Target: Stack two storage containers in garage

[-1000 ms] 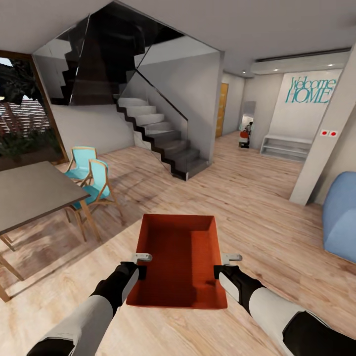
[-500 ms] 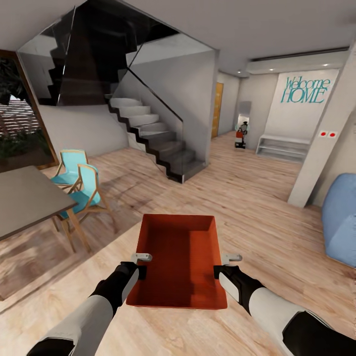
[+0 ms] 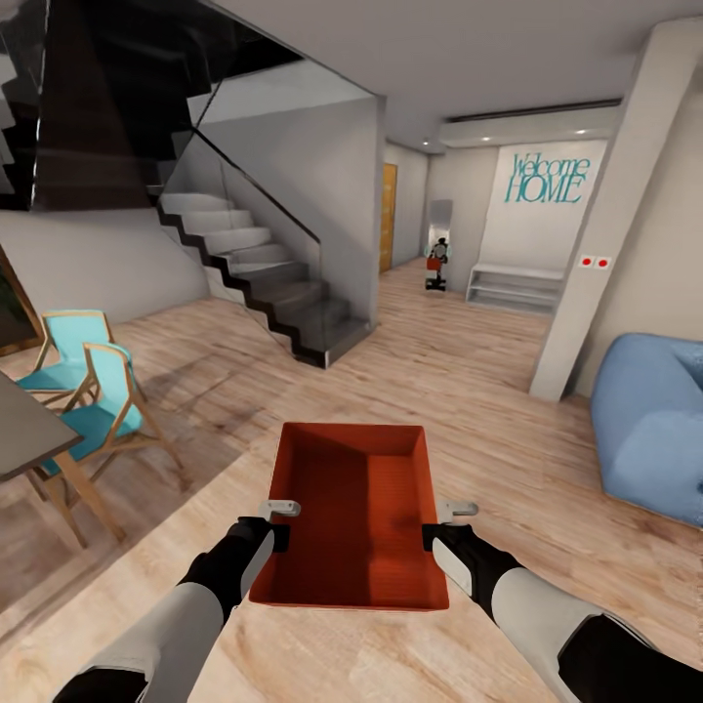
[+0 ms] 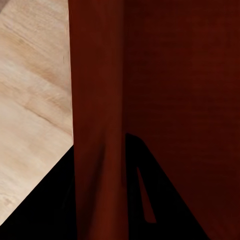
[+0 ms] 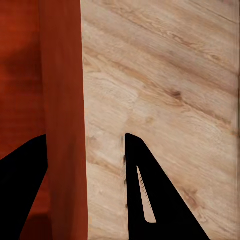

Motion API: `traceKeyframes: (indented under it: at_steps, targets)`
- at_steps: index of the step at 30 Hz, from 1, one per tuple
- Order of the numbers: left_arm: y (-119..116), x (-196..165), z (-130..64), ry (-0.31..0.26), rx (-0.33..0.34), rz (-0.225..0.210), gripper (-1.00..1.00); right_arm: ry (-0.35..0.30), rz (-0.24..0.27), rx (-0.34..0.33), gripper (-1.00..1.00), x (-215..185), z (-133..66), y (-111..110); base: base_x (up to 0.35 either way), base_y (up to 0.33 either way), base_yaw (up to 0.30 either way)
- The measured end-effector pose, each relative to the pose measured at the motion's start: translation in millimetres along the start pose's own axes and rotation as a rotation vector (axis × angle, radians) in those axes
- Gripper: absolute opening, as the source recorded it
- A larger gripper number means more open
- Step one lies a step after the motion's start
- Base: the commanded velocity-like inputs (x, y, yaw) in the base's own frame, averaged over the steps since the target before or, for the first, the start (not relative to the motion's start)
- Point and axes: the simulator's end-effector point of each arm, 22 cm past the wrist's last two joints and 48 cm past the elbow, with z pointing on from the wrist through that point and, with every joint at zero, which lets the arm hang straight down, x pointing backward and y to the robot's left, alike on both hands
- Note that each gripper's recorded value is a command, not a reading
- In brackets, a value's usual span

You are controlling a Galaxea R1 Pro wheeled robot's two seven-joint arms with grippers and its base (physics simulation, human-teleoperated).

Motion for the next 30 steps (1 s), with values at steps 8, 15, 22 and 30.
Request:
traceKeyframes:
  at_steps: [8,15,22,30]
  targets:
    - [0.0,-0.1,0.0,-0.001,0.0,-0.001,-1.0,-0.001,-0.001,0.0,-1.0,-0.3,-0.1,0.0,0.32,0.0,-0.247]
    - [0.1,0.0,0.1,0.0,0.0,-0.001,-1.0,-0.001,-0.001,0.0,-1.0,-0.3,-0.1,0.1,0.32,0.0,-0.247]
    - [0.2,-0.1,0.1,-0.001,0.0,0.0,-1.0,-0.001,-0.001,0.0,-1.0,-0.3,-0.1,0.2,0.321,0.0,-0.247]
    - [0.3,0.0,0.1,0.0,0.0,-0.001,-1.0,-0.001,-0.002,0.0,-1.0,-0.4,-0.2,0.4,0.32,0.0,-0.247]
